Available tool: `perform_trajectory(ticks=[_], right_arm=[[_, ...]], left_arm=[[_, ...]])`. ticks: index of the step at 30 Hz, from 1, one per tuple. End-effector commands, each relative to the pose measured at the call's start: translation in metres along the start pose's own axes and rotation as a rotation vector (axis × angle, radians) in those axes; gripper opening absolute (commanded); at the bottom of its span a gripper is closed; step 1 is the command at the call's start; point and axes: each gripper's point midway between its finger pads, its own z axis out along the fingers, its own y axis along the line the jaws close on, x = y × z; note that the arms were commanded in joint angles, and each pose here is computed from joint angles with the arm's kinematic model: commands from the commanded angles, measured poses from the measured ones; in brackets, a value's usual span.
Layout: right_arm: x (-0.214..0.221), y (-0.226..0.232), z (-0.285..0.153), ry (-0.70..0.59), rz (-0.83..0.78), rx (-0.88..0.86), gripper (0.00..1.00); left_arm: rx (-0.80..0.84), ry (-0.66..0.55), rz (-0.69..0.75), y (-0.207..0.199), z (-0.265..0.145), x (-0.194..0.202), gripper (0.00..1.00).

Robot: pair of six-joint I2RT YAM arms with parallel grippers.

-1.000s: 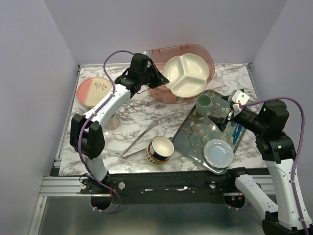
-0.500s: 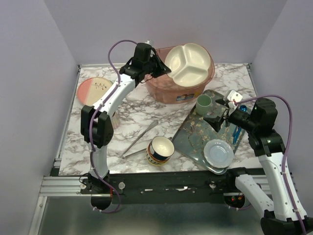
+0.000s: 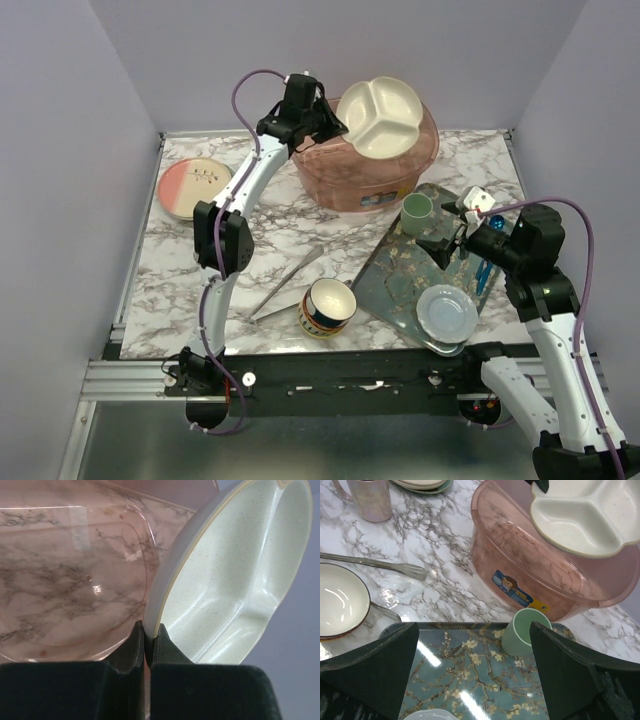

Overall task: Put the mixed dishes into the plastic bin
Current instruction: Place the plate in the plastic bin.

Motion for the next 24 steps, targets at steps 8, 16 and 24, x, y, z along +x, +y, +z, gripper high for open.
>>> perform_trajectory(ticks=[8, 16, 24], right_arm=[[0.003, -0.013, -0.002, 0.014, -0.013, 0.07, 1.0], [0.005, -0.018, -0.002, 0.028, -0.012, 0.089, 1.0], [0.005, -0.021, -0.002, 0.033, -0.013, 0.103, 1.0]], left_arm=[[0.119, -0.242, -0.097, -0.028, 0.021, -0.061, 0.0], [0.043, -0.27, -0.115, -0.005, 0.051, -0.048, 0.0], [0.011, -0.24, -0.109, 0.007, 0.077, -0.02, 0.0]])
